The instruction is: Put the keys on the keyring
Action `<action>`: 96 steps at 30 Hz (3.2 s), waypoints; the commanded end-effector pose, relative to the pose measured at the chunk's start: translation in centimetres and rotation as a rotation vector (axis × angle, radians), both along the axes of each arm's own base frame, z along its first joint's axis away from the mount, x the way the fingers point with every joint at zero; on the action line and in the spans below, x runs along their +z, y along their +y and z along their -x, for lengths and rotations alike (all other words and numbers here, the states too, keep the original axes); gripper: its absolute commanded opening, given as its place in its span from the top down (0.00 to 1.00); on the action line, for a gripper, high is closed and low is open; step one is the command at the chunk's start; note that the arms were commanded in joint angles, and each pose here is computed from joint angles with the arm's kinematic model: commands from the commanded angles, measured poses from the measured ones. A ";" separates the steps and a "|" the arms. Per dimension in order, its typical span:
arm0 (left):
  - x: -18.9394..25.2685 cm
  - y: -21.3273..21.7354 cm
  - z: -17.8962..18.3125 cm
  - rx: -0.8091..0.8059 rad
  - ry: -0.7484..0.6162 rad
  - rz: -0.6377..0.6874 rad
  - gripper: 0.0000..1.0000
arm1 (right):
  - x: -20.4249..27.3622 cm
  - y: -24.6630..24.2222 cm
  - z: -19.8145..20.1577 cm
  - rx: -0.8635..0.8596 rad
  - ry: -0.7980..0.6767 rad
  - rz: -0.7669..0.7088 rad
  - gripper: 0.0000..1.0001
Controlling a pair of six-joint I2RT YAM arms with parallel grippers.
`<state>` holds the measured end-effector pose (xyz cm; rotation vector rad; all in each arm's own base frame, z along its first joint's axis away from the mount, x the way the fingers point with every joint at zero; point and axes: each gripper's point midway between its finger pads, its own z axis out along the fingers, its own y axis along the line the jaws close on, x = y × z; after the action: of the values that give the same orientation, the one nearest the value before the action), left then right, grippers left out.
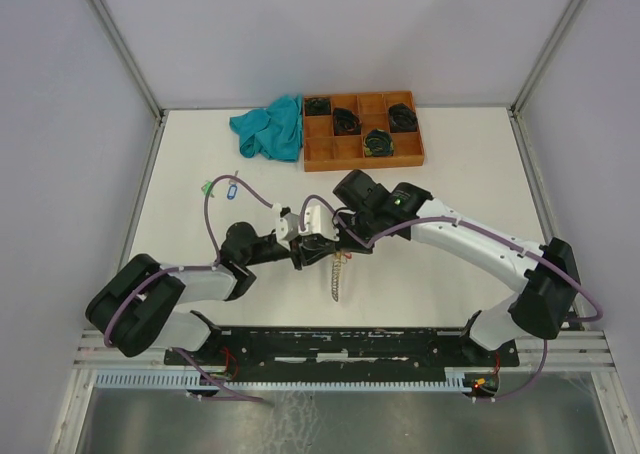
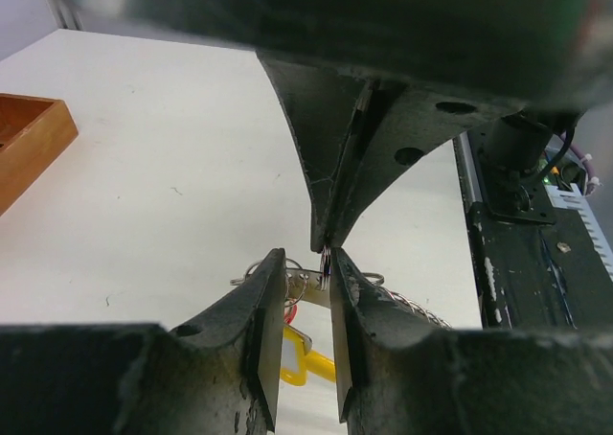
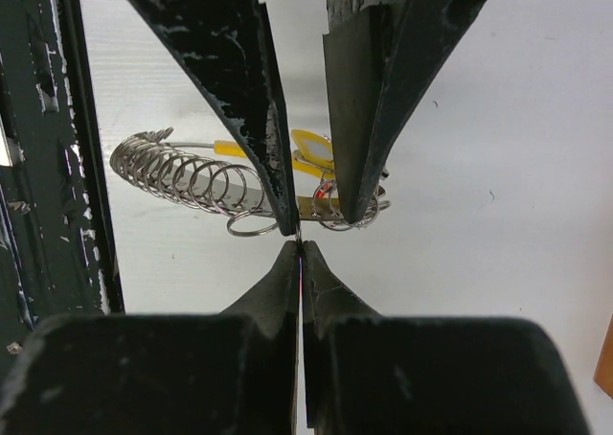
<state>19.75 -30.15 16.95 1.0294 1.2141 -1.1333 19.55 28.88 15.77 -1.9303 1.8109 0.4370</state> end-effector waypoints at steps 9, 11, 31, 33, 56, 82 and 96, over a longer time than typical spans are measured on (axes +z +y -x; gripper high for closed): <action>1.0 0.4 -0.5 0.055 -0.022 0.051 0.70 | 3.9 1.7 -1.1 -0.034 -0.097 -0.157 0.99; 1.0 0.3 -0.5 0.050 -0.021 0.053 0.70 | 3.8 1.6 -1.1 -0.040 -0.094 -0.156 0.99; 1.5 -0.2 -0.1 0.003 -0.023 0.049 0.81 | 4.0 2.1 -0.3 -0.005 -0.071 -0.196 0.99; 1.5 -0.3 0.0 -0.005 -0.022 0.047 0.82 | 4.0 2.2 -0.2 -0.001 -0.069 -0.199 0.99; 7.1 2.6 -0.2 0.140 -0.125 0.298 0.97 | 8.2 0.8 -1.7 -0.096 -0.065 -0.705 0.72; 9.4 2.6 1.5 0.062 -0.192 0.343 0.97 | 7.7 2.5 -0.9 0.012 -0.029 -0.860 0.71; 9.7 2.1 2.4 -0.004 -0.202 0.336 0.97 | 7.9 3.1 0.0 0.086 0.024 -0.855 0.81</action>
<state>18.81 -28.31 21.47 0.8587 1.0593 -1.1493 19.74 31.35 21.39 -1.3606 1.3219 1.0295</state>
